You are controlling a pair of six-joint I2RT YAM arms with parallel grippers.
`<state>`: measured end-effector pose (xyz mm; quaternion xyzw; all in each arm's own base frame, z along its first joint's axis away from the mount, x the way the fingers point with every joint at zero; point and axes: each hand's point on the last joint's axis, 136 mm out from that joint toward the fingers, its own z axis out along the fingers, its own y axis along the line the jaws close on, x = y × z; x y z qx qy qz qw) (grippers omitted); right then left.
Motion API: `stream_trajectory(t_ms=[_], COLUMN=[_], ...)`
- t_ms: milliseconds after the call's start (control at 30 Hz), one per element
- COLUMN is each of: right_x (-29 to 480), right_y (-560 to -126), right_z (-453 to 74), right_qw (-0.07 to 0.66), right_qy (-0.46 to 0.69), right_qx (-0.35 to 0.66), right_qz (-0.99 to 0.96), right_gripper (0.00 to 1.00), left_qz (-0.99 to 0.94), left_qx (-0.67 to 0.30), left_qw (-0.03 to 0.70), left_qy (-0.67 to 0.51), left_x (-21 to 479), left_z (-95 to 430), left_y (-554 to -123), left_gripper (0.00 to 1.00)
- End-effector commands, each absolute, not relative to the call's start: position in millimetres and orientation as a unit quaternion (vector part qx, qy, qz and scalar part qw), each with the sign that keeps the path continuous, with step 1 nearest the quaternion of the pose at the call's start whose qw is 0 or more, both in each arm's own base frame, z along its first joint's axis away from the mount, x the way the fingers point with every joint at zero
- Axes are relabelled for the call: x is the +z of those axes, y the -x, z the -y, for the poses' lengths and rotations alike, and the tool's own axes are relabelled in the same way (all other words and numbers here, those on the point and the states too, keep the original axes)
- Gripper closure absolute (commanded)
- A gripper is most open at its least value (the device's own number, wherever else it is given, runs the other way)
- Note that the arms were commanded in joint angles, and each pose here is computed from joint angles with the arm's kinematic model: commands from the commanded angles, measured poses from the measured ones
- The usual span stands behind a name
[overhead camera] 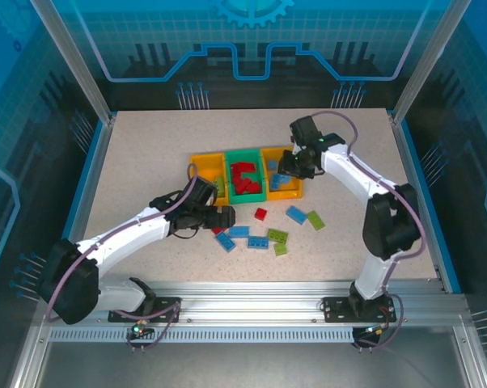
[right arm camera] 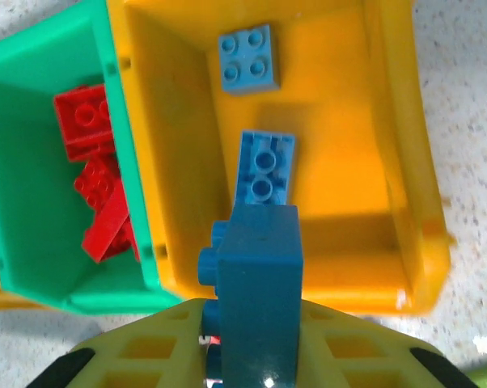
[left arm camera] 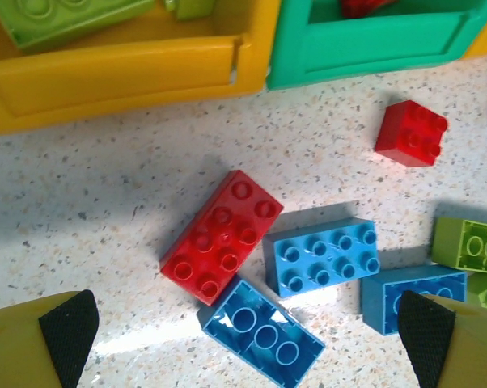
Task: Sort the legos into containers by color
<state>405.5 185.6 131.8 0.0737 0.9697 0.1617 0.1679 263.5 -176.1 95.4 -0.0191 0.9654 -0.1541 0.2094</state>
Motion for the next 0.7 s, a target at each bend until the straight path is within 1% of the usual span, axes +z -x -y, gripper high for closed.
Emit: stream_trajectory(t_ms=[0, 133, 233, 333, 467, 567, 667], right_x=[122.0, 114.3, 116.2, 120.7, 130.2, 137.1, 141.7], right_y=[-416.1, -429.4, -433.0, -430.8, -422.8, -415.6, -407.9], right_z=[-178.6, -174.4, -176.2, -179.7, -179.5, -178.4, -176.1], right_qw=[0.151, 0.147, 0.147, 0.148, 0.158, 0.168, 0.178], right_qy=[-0.068, -0.077, -0.076, -0.070, -0.061, -0.053, -0.052], right_qx=[0.139, 0.133, 0.138, 0.146, 0.148, 0.152, 0.159], right_qz=[-0.976, -0.977, -0.976, -0.976, -0.974, -0.972, -0.970], right_gripper=[0.69, 0.61, 0.46, 0.40, 0.27, 0.22, 0.20], left_qz=[-0.968, -0.970, -0.974, -0.974, -0.966, -0.955, -0.947], left_qx=[-0.140, -0.134, -0.119, -0.118, -0.123, -0.141, -0.140], left_qw=[0.204, 0.184, 0.158, 0.133, 0.102, 0.102, 0.106], left_qy=[0.050, 0.079, 0.112, 0.143, 0.203, 0.242, 0.270], left_x=[92.9, 83.0, 71.3, 65.6, 63.1, 64.7, 65.1], left_z=[165.4, 164.4, 162.2, 167.1, 173.5, 179.1, 177.5], left_y=[-256.3, -254.5, -252.8, -254.2, -255.2, -259.5, -262.5], left_gripper=[0.01, 0.01, 0.01, 0.01, 0.01, 0.01, 0.01])
